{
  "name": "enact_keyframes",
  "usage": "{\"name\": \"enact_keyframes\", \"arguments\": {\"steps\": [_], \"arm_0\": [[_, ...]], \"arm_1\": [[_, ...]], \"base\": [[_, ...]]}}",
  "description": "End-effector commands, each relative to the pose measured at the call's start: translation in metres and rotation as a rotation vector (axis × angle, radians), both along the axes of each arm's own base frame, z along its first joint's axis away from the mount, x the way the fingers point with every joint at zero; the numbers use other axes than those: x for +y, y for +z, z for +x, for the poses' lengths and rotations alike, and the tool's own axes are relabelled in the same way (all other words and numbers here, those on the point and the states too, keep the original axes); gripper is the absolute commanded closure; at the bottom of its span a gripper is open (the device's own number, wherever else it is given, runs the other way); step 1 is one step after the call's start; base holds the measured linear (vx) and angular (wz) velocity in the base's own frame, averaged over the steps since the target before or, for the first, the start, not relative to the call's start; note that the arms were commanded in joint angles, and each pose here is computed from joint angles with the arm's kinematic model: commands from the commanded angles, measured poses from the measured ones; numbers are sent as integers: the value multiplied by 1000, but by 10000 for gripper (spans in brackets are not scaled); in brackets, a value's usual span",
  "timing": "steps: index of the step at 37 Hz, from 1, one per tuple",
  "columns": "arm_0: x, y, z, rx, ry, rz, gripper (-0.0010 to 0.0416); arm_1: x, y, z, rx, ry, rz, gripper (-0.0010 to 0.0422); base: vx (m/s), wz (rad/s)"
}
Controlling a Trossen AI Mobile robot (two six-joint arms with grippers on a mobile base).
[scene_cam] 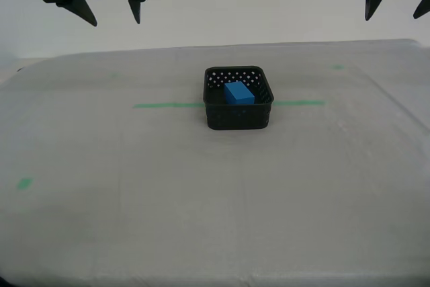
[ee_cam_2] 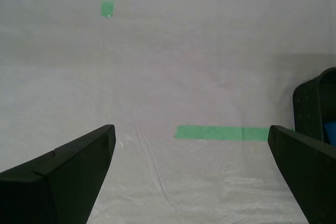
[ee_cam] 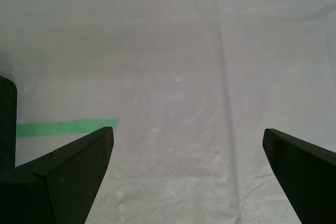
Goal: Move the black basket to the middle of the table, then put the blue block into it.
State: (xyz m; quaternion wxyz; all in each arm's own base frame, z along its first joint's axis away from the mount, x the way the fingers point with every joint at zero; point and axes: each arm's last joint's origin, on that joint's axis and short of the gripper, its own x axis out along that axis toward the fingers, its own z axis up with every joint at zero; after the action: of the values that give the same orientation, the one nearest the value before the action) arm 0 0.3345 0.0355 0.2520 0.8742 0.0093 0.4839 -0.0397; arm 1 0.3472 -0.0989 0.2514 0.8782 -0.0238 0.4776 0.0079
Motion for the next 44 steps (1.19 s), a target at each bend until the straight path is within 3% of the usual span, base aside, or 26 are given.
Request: {"name": "enact_keyframes", "arguments": {"steps": [1,44], "arm_0": [[0,0,0,-1,0,-2,7],[0,0,0,-1,0,-2,7]], "arm_1": [[0,0,0,-1,-2,-1,12],[0,0,0,-1,-2,-1,12]], "base": [[0,0],[0,0]]}}
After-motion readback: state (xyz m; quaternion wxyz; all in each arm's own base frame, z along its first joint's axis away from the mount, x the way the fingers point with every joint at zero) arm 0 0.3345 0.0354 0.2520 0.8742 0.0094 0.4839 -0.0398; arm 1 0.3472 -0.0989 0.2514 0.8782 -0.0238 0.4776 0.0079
